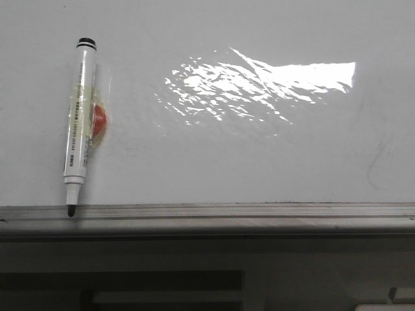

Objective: Write number 9 on whiteboard

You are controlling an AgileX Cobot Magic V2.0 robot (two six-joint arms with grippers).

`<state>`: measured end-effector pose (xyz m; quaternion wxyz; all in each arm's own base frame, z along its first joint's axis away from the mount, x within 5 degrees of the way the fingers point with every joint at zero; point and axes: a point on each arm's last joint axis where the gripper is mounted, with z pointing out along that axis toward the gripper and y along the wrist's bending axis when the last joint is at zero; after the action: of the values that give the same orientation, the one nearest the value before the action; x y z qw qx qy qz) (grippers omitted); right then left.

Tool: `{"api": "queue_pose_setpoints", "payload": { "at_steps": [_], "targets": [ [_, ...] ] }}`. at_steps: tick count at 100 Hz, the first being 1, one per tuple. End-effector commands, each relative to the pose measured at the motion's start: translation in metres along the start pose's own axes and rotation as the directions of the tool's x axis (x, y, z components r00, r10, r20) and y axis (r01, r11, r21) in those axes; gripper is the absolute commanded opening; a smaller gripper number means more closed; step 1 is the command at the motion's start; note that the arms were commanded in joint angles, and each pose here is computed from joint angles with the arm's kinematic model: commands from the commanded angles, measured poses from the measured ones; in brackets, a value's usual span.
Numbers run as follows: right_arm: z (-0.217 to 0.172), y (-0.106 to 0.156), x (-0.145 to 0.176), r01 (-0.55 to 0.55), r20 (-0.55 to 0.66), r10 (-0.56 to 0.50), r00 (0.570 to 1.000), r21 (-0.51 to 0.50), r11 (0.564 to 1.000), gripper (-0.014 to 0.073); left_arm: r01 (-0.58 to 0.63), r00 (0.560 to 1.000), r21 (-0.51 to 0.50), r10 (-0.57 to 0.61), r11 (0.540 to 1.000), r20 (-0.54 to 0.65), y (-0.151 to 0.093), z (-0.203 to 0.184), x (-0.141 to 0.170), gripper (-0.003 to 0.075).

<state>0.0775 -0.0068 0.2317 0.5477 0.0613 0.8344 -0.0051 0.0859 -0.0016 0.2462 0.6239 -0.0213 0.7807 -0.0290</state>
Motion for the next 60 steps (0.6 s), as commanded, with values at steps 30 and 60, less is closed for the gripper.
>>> {"api": "queue_pose_setpoints", "payload": {
  "at_steps": [30, 60],
  "targets": [
    [-0.002, 0.002, -0.017, 0.004, 0.083, -0.003, 0.997, -0.009, 1.0, -0.0061, -0.145, 0.924, 0.178, 0.069, 0.973, 0.375, -0.023, 0.013, -0.041, 0.0512],
    [-0.002, 0.002, -0.017, 0.004, 0.083, -0.003, 0.997, -0.009, 1.0, -0.0061, -0.03, 0.985, 0.578, -0.075, 0.815, 0.157, -0.075, 0.024, -0.022, 0.0512]
  ]
}}
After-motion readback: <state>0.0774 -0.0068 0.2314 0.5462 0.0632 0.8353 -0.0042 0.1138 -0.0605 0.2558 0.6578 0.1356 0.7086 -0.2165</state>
